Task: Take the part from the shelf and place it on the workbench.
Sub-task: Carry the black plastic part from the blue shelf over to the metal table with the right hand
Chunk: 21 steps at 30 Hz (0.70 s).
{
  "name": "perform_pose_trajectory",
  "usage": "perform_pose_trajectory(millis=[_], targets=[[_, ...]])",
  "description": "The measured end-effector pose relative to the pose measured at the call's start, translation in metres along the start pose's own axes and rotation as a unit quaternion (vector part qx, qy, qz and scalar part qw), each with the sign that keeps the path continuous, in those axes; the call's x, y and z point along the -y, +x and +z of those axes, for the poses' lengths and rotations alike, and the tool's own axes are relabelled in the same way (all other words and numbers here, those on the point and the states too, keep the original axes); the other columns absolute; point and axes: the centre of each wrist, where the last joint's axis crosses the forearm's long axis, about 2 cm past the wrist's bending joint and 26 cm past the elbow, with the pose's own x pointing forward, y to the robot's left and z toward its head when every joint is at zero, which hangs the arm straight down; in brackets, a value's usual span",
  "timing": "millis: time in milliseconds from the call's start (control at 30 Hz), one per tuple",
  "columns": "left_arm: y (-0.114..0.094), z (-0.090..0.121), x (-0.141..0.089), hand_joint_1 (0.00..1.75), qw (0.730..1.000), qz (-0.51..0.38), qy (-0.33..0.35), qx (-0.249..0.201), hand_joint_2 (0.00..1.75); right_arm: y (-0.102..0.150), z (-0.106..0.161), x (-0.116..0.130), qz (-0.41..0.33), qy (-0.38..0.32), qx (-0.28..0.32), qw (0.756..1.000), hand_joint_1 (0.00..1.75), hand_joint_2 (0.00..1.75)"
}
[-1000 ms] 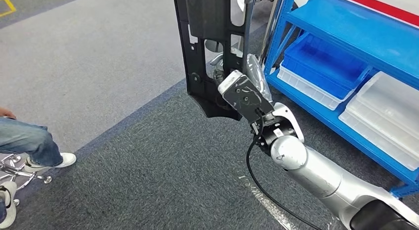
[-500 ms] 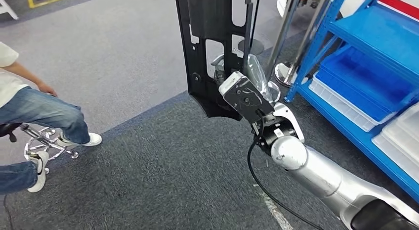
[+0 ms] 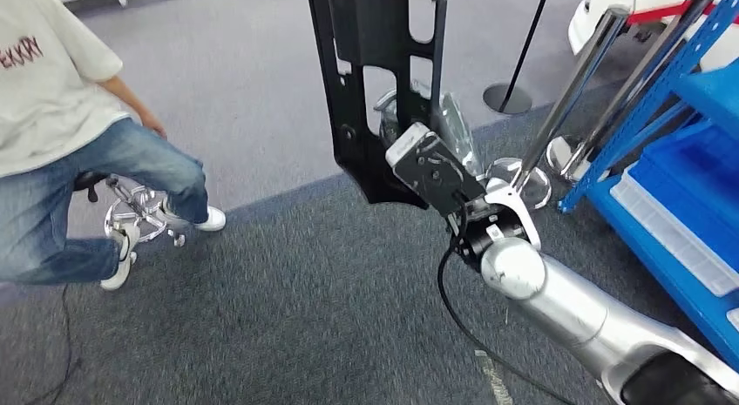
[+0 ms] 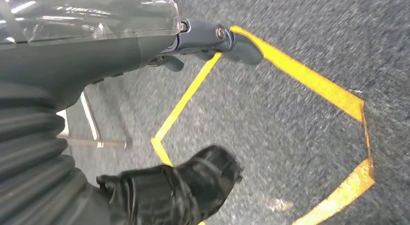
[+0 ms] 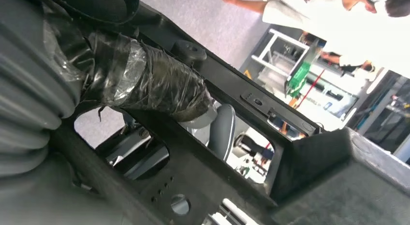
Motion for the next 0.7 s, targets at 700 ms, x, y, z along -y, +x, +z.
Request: perform_pose_trajectory(millis=[700], targets=[[-0.0027, -0.0001, -0.0008, 0.0, 1.0, 0.0, -0.002, -0.01, 1.75, 0.0024, -0.0012, 0.0029, 0.011, -0.002, 0.001, 1.0, 1.75, 1.75]])
